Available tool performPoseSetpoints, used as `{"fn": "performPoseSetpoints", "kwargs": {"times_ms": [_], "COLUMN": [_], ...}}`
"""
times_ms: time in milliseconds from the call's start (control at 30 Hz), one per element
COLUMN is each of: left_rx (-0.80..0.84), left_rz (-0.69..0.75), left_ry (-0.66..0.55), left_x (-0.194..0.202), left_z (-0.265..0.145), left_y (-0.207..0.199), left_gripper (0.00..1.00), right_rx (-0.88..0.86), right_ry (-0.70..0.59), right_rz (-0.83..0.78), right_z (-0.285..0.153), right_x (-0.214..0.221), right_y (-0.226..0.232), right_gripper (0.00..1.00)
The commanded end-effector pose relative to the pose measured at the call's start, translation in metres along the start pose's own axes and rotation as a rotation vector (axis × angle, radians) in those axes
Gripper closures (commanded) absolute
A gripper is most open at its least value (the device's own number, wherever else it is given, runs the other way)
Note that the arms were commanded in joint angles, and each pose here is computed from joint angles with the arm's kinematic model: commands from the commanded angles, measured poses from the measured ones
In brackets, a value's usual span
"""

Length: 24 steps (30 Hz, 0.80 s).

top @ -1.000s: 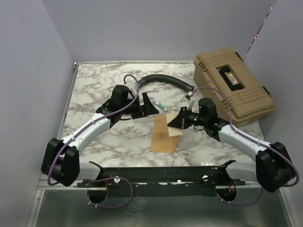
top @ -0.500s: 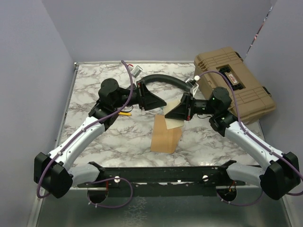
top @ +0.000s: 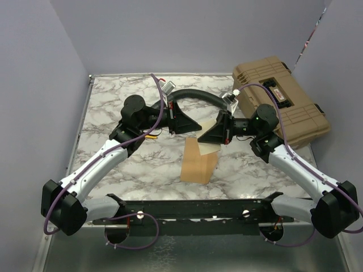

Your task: Place the letter into the envelope and seal it

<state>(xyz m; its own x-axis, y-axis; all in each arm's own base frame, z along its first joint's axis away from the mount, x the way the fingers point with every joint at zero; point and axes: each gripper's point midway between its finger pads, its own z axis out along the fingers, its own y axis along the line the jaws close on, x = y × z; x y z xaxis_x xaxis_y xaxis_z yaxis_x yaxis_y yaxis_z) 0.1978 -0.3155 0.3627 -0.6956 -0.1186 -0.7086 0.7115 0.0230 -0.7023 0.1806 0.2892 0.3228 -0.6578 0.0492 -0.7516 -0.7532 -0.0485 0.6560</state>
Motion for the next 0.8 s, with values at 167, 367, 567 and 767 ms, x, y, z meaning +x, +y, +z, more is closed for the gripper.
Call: {"fn": "performPoseSetpoints", "kwargs": {"times_ms": [167, 367, 567, 767], "left_rx": [-0.015, -0.027, -0.039, -0.066], "left_rz": [0.108, 0.114, 0.114, 0.105], "left_ry": [-0.015, -0.008, -0.016, -0.038], "left_x": [-0.008, -0.009, -0.010, -0.010], "left_z": [-0.002, -0.005, -0.010, -0.017], "left_y": [-0.006, -0.004, -0.002, 0.001], "left_gripper": [1.00, 1.00, 1.00, 1.00], "right_rx": [0.010, 0.018, 0.049, 0.100], "right_ry": [-0.005, -0.018, -0.042, -0.074], "right_rz": [-0.033, -0.031, 0.010, 0.041], "right_z": [-0.004, -0.010, -0.014, -0.014], "right_x": [-0.008, -0.003, 0.000, -0.001], "right_y": [0.013, 0.017, 0.010, -0.002], "right_gripper": [0.41, 0.44, 0.64, 0.99]}}
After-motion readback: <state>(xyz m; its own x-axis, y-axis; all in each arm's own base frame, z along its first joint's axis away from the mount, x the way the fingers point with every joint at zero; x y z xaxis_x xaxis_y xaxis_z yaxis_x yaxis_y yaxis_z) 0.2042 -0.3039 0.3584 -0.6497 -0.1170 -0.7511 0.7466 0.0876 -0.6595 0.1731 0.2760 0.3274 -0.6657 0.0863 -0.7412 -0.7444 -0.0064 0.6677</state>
